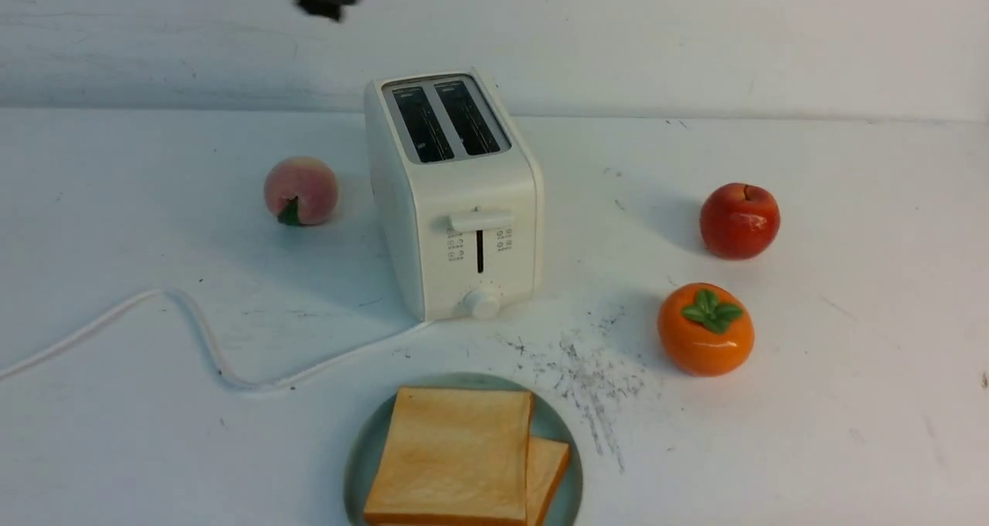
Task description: Take toasted bread from bread machine on white table place on plate.
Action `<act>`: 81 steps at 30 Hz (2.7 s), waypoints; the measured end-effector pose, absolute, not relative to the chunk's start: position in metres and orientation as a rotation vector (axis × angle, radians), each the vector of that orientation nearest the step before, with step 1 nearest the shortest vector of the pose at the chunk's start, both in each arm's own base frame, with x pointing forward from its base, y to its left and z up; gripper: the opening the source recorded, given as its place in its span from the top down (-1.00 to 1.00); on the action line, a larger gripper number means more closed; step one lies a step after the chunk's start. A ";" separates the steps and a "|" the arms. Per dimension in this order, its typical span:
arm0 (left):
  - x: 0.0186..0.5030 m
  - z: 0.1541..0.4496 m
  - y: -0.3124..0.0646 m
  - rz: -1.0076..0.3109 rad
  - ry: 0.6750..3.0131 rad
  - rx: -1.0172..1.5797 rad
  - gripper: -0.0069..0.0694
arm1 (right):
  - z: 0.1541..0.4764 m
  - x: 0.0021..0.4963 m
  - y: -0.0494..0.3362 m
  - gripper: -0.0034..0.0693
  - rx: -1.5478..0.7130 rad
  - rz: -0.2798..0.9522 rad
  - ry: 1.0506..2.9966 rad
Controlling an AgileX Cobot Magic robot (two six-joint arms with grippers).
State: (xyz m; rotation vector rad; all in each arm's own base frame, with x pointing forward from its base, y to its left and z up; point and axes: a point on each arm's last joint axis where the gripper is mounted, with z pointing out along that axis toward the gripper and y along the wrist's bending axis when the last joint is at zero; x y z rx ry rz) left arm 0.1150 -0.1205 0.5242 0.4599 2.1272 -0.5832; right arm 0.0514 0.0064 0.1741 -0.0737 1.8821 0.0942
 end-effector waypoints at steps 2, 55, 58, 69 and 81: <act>0.102 0.512 -0.105 -0.578 2.140 0.461 0.85 | 0.174 0.051 0.006 0.77 -0.075 0.092 1.882; 0.087 0.332 -0.105 -0.881 2.176 0.272 0.78 | 0.174 0.052 0.006 0.58 -0.080 0.084 1.881; 0.085 0.321 -0.106 -0.931 2.090 0.322 0.78 | 0.174 0.052 0.006 0.57 -0.080 0.084 1.881; 0.066 0.260 -0.074 -0.918 1.715 0.406 0.76 | 0.174 0.052 0.006 0.52 -0.082 0.081 1.881; 0.082 0.222 -0.033 -0.572 1.780 -0.023 0.73 | 0.174 0.052 0.006 0.48 -0.082 0.081 1.881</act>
